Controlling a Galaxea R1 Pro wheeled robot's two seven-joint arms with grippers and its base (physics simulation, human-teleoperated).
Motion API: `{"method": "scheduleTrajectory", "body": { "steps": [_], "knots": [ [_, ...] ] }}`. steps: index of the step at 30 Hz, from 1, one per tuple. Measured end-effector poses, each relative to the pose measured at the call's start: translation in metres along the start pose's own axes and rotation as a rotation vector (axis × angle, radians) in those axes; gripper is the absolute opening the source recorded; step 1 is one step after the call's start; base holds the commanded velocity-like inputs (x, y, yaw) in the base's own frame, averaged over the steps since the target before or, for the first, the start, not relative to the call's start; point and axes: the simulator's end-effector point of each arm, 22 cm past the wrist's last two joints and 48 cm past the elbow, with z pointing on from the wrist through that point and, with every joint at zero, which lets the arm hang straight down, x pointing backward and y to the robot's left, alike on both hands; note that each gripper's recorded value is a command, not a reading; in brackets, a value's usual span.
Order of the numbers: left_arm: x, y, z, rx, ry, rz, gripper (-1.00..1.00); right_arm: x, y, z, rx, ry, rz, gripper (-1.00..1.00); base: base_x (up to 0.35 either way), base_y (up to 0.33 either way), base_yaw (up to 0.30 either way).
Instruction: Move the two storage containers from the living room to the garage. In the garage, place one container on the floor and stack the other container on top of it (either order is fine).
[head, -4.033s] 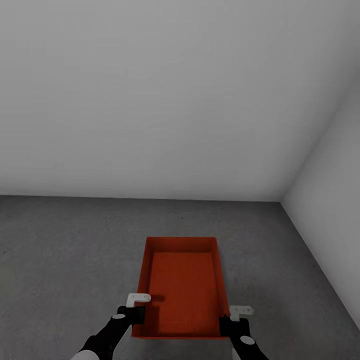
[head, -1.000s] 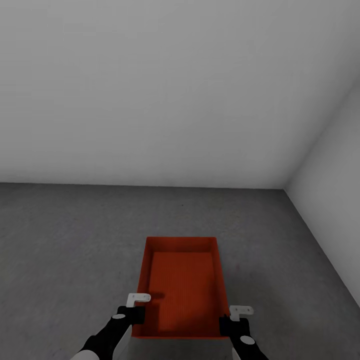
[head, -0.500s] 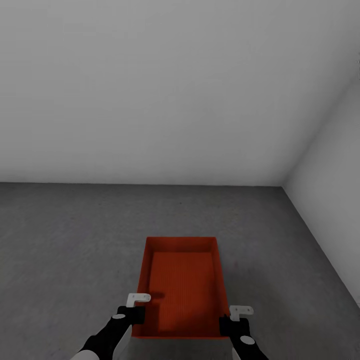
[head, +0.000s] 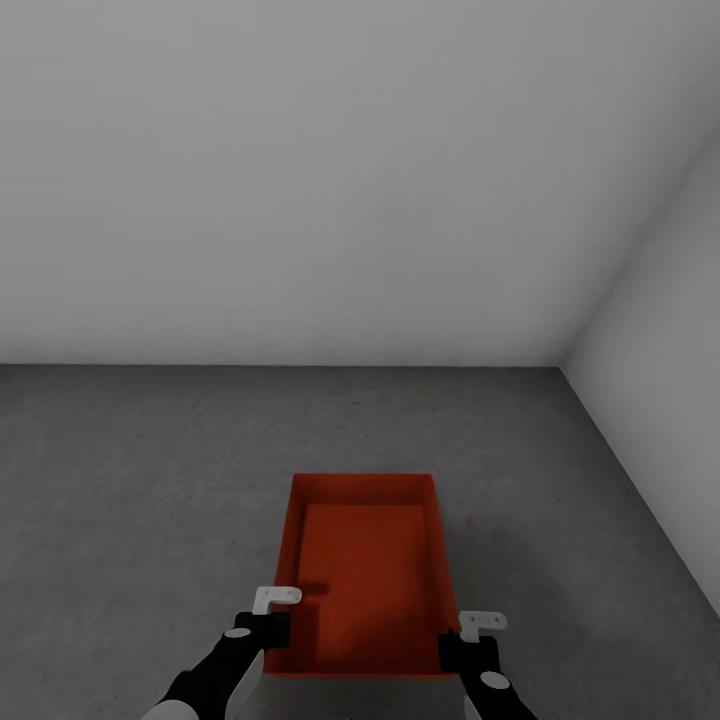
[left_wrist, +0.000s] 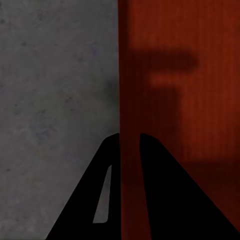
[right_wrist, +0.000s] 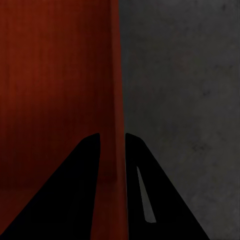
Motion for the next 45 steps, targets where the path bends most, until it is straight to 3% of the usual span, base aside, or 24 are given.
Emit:
{"method": "scheduleTrajectory", "body": {
  "steps": [45],
  "knots": [
    [0.0074, -0.0003, 0.0035, 0.0, 0.015, 0.0, -1.0, 0.0076, -0.0002, 0.0023, 0.0, 0.015, 0.0, -1.0, 0.0, 0.0, 0.0]
  ]
}}
